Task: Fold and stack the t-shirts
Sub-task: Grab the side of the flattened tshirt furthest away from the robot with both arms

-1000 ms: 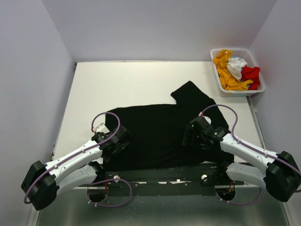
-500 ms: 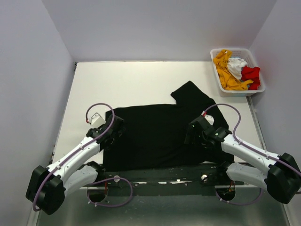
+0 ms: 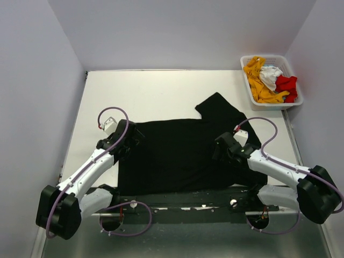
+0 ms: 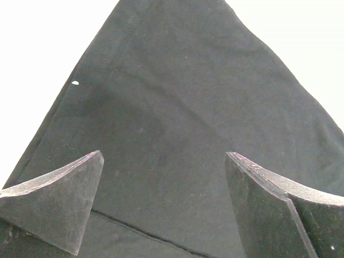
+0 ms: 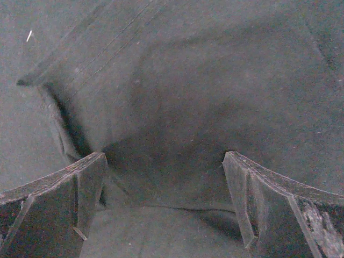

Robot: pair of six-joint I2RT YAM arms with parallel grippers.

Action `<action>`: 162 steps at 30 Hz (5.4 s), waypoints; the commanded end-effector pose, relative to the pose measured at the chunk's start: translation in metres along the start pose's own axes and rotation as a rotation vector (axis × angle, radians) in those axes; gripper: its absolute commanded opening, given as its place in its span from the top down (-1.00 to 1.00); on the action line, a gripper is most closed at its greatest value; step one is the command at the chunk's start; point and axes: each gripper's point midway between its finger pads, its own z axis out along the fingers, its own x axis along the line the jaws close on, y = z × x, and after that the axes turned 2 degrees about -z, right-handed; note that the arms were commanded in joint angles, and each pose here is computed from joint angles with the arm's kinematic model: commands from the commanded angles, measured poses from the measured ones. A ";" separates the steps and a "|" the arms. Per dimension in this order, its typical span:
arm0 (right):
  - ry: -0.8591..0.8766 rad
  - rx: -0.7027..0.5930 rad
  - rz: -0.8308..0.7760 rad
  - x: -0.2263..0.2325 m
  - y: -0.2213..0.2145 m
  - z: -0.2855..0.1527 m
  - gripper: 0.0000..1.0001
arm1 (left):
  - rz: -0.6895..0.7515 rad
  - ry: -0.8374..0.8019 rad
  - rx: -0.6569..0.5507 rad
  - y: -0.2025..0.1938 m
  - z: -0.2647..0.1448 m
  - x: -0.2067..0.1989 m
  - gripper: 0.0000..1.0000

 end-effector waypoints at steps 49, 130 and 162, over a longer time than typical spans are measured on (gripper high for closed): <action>-0.004 -0.252 0.165 -0.021 0.106 -0.033 -1.00 | 0.069 -0.002 0.086 0.058 0.045 -0.055 -0.98; -0.083 -0.318 -0.426 0.053 0.364 0.198 0.99 | 0.014 0.075 0.304 0.072 0.113 -0.100 -0.97; 0.014 -0.411 -0.494 0.036 0.386 0.154 0.99 | -0.004 0.269 0.275 0.068 0.122 -0.098 -0.83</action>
